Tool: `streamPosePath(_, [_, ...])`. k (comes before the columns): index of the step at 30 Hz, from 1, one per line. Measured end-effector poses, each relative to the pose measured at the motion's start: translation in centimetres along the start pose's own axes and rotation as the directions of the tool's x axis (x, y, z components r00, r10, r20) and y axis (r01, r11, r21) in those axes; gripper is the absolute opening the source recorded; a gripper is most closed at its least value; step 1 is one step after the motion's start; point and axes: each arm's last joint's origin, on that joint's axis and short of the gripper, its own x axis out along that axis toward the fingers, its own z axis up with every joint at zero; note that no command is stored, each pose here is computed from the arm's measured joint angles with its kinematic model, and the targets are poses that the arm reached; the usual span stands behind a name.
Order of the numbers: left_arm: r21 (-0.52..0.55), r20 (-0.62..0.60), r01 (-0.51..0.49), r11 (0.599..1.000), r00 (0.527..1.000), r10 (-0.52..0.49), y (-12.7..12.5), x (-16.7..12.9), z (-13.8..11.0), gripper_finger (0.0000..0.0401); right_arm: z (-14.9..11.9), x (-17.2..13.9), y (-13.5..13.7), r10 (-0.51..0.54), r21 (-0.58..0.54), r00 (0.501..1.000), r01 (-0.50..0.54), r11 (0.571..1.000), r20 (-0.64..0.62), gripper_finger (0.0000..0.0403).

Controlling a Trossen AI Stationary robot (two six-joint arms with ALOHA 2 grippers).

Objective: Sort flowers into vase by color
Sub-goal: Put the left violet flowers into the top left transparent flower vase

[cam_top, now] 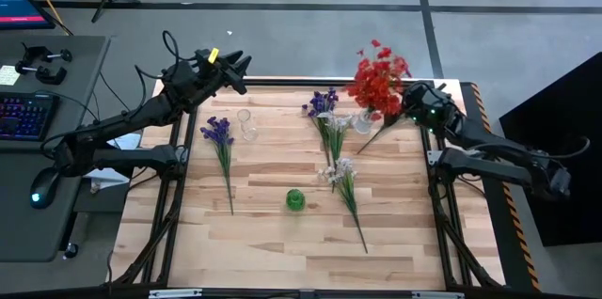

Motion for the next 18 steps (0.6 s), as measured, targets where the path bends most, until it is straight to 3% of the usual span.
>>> streamPosePath(4, [-0.002, 0.006, 0.002, 1.000, 1.000, -0.002, 0.0, 0.0, 0.1, 0.0170, 0.9, -1.1, -0.5, -0.083, -0.027, 0.995, 0.084, 0.996, 0.048, 0.0236])
streamPosePath(18, [-0.001, 0.005, 0.001, 1.000, 1.000, -0.001, 0.0, 0.0, 0.1, 0.0170, 3.1, -3.2, -1.0, -0.071, 0.019, 0.983, 0.069, 0.997, 0.170, 0.0236])
